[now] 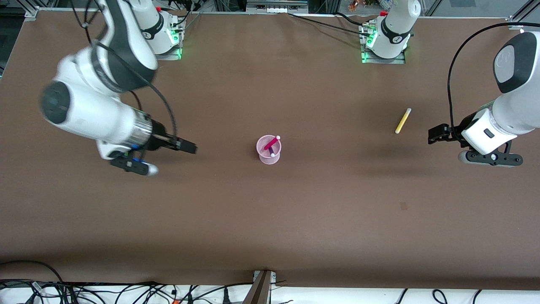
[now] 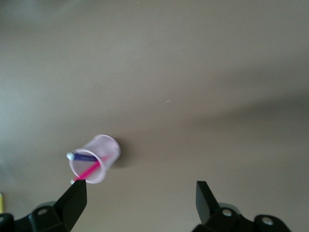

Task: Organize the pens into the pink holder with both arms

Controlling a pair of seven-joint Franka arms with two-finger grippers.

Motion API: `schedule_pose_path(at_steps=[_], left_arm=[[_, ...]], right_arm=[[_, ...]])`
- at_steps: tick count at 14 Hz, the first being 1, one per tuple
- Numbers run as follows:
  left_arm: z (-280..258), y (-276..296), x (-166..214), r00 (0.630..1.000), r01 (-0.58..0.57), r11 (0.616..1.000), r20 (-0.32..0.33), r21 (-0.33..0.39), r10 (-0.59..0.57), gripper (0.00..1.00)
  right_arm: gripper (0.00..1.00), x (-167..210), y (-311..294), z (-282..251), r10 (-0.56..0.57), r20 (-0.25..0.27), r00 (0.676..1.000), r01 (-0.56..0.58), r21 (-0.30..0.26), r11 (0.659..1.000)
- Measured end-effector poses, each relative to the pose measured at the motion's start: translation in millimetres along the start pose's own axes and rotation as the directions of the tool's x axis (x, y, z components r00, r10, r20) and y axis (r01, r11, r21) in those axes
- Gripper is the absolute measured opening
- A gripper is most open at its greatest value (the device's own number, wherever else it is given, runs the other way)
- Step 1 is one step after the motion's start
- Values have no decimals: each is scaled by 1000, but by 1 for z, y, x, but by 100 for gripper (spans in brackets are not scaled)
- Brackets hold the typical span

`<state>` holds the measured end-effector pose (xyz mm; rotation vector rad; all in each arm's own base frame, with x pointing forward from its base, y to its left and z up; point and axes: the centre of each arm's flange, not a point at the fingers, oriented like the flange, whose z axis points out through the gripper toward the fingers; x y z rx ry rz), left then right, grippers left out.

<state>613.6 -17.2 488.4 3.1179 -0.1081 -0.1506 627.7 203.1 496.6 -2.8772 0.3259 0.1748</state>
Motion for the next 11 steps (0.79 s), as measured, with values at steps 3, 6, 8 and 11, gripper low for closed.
schedule_pose_path(at_steps=[3, 6, 8, 11], left_arm=[[0, 0, 0, 1000, -1, 1000, -1, 0, 1, 100], [0, 7, 0, 1000, -1, 1000, 0, 1, 1, 100], [1, 13, 0, 1000, -1, 1000, 0, 2, 1, 100], [1, 13, 0, 1000, 0, 1000, 0, 2, 0, 100]], right_arm=[[100, -33, 40, -62, -159, -33, 987, 154, -126, 980], [100, -61, 94, -107, -256, -24, 966, 248, -171, 953], [100, -67, 134, -128, -303, -7, 953, 297, -174, 939], [100, -67, 150, -137, -350, -5, 937, 343, -190, 920]])
